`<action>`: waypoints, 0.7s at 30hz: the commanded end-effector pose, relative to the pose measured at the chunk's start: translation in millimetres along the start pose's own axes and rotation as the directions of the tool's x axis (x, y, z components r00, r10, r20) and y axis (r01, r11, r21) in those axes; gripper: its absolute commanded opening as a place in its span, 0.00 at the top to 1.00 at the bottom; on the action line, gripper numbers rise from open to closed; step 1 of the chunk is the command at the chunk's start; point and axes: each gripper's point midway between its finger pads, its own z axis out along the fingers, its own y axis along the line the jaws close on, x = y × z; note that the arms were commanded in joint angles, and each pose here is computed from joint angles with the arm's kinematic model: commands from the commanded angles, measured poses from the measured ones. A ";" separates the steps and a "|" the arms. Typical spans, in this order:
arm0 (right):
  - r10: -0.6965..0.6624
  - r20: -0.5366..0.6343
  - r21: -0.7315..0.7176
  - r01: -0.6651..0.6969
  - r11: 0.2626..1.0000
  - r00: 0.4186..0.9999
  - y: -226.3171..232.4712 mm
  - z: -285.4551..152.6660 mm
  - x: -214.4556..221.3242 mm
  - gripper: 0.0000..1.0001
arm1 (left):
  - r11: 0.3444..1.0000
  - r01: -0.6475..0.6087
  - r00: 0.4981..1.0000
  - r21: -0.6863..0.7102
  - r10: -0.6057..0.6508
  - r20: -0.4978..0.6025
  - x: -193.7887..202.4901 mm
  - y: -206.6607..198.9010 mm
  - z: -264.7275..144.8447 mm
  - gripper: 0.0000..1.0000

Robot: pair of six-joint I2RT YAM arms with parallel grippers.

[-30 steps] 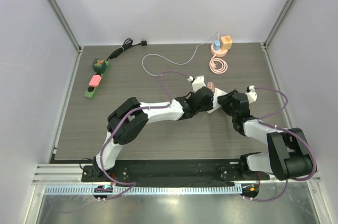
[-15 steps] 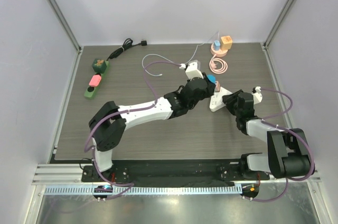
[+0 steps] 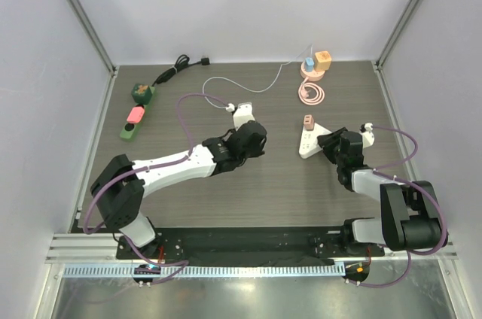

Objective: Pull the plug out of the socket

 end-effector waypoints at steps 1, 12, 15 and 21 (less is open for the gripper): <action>-0.098 -0.129 0.219 0.124 0.968 0.987 -67.8 -9.3 34.1 0.99 | 0.951 -0.154 0.988 -0.270 0.139 -0.072 11.0 70.7 -25.7 1.00; -0.083 -0.124 0.230 0.110 0.967 0.989 -69.6 -11.2 34.0 0.99 | 0.758 -0.299 0.954 -0.580 0.245 -0.171 59.8 167.1 -76.7 1.00; -0.082 -0.129 0.226 0.110 0.968 0.988 -68.2 -10.8 35.0 0.99 | 0.749 -0.288 0.955 -0.596 0.272 -0.121 51.6 174.8 -89.2 1.00; -0.086 -0.131 0.225 0.114 0.968 0.988 -68.2 -10.5 34.7 0.99 | 0.693 -0.184 0.977 -0.697 0.208 -0.050 25.9 215.5 -99.4 1.00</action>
